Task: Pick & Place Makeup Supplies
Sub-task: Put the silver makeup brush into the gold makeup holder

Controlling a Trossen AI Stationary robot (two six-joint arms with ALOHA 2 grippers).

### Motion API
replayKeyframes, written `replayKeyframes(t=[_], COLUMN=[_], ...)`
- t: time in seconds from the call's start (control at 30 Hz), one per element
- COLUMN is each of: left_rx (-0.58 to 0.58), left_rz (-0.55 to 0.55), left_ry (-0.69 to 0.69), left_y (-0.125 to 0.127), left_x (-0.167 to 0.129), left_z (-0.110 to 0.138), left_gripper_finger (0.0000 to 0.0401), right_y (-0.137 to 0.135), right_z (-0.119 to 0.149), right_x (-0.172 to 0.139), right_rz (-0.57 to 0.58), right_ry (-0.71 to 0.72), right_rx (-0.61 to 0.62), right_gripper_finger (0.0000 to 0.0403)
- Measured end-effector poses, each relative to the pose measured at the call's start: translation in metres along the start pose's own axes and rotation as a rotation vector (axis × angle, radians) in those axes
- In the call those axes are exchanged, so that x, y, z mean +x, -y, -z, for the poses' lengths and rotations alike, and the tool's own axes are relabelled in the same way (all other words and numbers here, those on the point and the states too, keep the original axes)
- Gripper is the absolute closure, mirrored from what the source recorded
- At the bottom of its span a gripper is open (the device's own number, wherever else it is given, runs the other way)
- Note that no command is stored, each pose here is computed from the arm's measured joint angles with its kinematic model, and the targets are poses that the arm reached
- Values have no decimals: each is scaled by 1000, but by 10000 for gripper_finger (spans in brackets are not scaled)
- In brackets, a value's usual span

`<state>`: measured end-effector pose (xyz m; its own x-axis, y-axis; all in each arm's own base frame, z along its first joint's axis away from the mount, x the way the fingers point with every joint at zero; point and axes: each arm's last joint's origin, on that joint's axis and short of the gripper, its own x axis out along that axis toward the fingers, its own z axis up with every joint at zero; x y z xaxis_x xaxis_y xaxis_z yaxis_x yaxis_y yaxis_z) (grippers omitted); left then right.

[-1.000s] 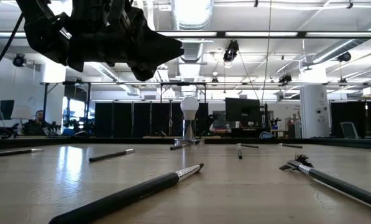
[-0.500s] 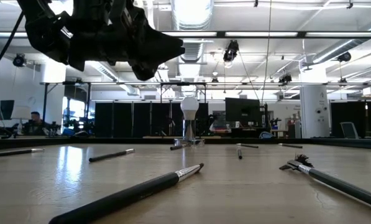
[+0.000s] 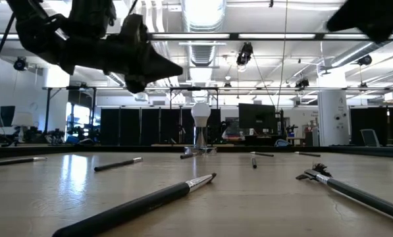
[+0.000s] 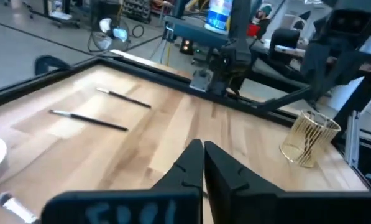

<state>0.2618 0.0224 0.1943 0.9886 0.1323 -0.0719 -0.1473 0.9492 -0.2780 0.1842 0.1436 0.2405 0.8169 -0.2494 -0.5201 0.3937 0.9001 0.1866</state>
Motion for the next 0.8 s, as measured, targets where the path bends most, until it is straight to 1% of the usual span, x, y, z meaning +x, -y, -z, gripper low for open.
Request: replayKeyframes(t=[0.07,0.17,0.23,0.37,0.47,0.53,0.63,0.8], left_rx=[5,18,24,19,16,14,16,21], left_rz=[-2,0,0,-4,-6,-14,-16,-17], left_ry=[11,29,66,151,173,160,143,140], left_y=[-2,-6,-10,-19,-25,-28,-29,-29], left_x=[-7,-19,-28,-47,-58,-62,-65,-66], left_z=[2,9,13,21,27,31,35,36], left_gripper_finger=[398,400,401,401,401,401,401,401], right_y=[6,20,32,58,82,99,126,172], right_z=[-6,-13,-17,-26,-36,-43,-56,-67], right_x=[13,33,46,70,83,90,100,112], right_rz=[21,76,108,132,202,240,250,361], right_ry=[18,49,56,34,27,11,-30,-55], right_rx=[2,45,75,119,157,175,224,312], right_gripper_finger=[395,395,395,395,395,394,394,393])
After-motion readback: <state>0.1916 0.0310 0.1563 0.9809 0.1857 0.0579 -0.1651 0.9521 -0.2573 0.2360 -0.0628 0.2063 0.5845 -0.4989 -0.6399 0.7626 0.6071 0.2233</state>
